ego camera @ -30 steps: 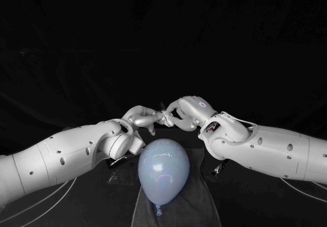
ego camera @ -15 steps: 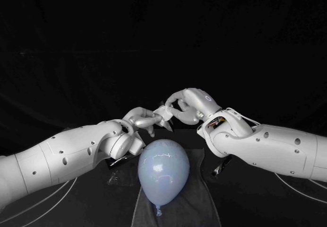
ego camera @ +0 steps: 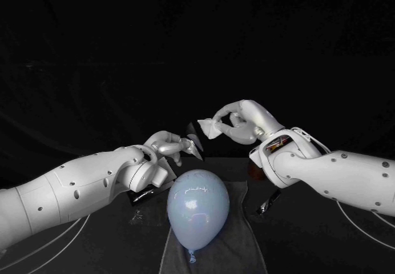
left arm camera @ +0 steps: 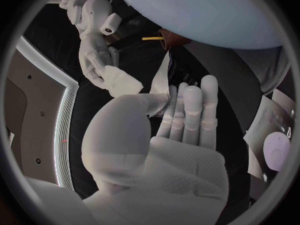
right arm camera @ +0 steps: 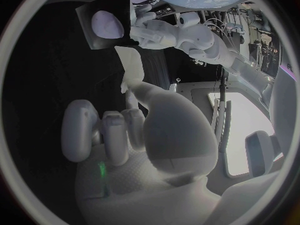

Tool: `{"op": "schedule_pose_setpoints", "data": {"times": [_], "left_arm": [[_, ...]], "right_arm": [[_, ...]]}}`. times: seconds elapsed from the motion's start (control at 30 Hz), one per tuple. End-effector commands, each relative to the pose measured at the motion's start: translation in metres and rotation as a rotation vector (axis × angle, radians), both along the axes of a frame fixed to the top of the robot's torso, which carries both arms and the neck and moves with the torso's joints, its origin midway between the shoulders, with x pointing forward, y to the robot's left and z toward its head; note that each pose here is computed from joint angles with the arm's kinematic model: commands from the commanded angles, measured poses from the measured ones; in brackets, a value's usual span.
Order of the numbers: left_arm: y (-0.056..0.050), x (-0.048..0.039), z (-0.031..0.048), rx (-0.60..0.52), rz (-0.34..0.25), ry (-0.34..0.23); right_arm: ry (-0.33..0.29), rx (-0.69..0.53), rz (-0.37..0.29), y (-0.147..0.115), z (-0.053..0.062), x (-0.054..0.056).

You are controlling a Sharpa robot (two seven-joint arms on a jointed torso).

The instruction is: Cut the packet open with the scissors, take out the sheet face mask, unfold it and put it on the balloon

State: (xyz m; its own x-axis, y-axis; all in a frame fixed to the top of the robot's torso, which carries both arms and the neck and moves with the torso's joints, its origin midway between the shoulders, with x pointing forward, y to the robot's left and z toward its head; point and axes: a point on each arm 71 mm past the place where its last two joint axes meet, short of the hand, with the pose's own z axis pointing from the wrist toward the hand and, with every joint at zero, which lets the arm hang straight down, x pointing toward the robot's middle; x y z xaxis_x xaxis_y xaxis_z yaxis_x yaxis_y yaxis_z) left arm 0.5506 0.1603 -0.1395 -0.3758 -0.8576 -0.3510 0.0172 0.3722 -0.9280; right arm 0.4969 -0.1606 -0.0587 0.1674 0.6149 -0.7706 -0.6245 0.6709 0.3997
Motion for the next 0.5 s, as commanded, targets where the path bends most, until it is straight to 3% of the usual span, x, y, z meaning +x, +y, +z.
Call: {"op": "schedule_pose_setpoints", "data": {"times": [0.03,0.27,0.5], "left_arm": [[0.008,-0.0006,0.0014,0.001,-0.035,-0.007],[0.04,-0.0087,0.0042,-0.017,-0.057,-0.006],[0.08,-0.0259,0.0075,0.002,-0.121,0.045]], "right_arm": [[0.029,0.073,-0.002,-0.012,0.004,0.0],[0.058,0.116,-0.036,-0.036,0.007,0.001],[0.071,0.124,-0.069,-0.055,0.005,0.003]]}}
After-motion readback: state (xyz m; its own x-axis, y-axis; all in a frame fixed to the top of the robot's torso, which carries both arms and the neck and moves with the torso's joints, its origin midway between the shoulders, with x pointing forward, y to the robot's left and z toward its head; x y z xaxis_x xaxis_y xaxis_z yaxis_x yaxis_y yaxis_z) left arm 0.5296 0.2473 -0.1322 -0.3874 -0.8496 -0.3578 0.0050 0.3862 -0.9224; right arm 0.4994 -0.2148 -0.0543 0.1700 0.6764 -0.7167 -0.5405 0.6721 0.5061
